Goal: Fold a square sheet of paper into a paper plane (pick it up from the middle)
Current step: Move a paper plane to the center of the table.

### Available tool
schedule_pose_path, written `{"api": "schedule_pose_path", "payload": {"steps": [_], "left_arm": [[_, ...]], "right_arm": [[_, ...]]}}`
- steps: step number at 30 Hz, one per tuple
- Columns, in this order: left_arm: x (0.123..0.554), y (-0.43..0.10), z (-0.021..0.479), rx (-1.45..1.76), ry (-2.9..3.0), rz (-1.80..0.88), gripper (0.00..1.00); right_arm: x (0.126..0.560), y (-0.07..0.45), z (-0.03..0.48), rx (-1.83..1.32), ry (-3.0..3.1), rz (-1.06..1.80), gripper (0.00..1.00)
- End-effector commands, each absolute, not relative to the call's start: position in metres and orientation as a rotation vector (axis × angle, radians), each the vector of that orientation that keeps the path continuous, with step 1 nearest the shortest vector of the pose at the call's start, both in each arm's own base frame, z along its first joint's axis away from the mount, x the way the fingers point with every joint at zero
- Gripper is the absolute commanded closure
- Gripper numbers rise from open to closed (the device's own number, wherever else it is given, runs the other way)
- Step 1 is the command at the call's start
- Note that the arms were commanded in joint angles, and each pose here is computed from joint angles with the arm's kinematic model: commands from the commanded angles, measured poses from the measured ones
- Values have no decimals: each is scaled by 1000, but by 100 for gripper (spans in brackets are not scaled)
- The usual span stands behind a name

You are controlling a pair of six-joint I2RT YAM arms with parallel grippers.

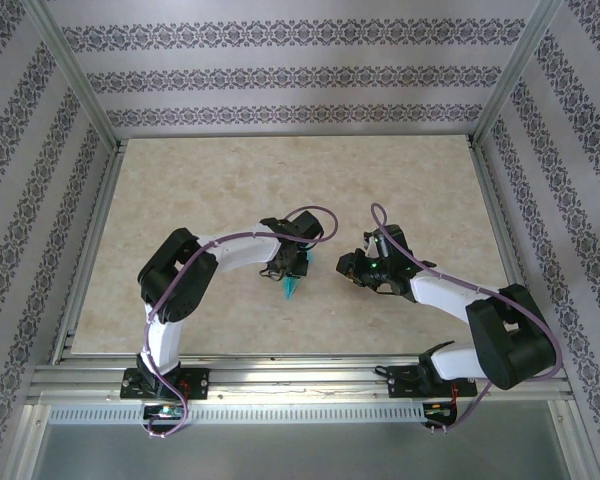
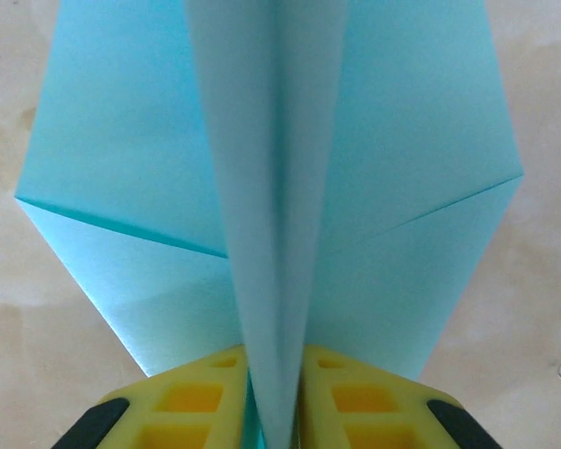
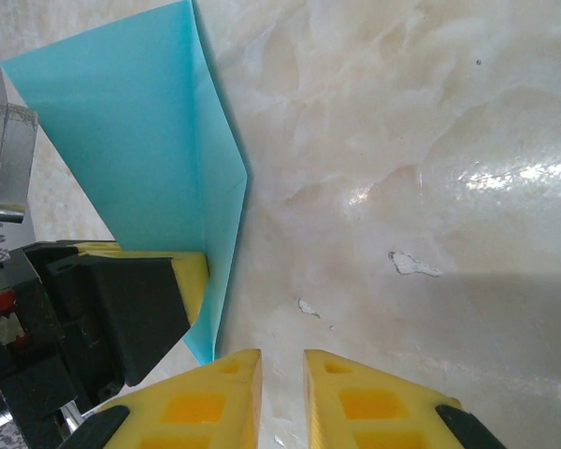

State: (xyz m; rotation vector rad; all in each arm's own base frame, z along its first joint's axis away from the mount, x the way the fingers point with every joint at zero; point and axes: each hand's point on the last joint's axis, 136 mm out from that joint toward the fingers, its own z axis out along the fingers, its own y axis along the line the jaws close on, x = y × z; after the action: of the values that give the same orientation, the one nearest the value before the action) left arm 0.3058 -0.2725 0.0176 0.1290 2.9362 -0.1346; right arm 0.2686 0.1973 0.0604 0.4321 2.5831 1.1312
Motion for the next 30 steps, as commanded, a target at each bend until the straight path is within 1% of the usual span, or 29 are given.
{"api": "schedule_pose_path", "payload": {"steps": [1,2,6,8,11,15,20,25,28,30], "left_arm": [[309,-259,0,92,2962,-40,79],[311,-258,-1,86,2961,-35,78],[320,-253,-1,41,2927,6,67],[326,-253,-1,26,2921,8,65],[335,-253,1,1,2911,31,58],[346,-255,1,-48,2903,34,57],[353,-267,10,-103,2894,-59,56],[362,-270,47,-136,2818,-117,53],[365,-274,73,-165,2748,-214,50],[365,-276,85,-175,2722,-261,49]], "right_arm": [[267,199,59,424,2588,1150,80],[267,199,59,422,2588,1149,80],[267,198,59,416,2587,1148,80],[267,197,61,407,2585,1145,80],[266,195,62,396,2586,1137,80],[268,189,69,388,2569,1137,80],[273,176,84,368,2541,1110,79],[277,158,103,325,2518,990,78],[281,146,120,285,2492,889,73],[284,138,131,267,2466,834,73]]}}
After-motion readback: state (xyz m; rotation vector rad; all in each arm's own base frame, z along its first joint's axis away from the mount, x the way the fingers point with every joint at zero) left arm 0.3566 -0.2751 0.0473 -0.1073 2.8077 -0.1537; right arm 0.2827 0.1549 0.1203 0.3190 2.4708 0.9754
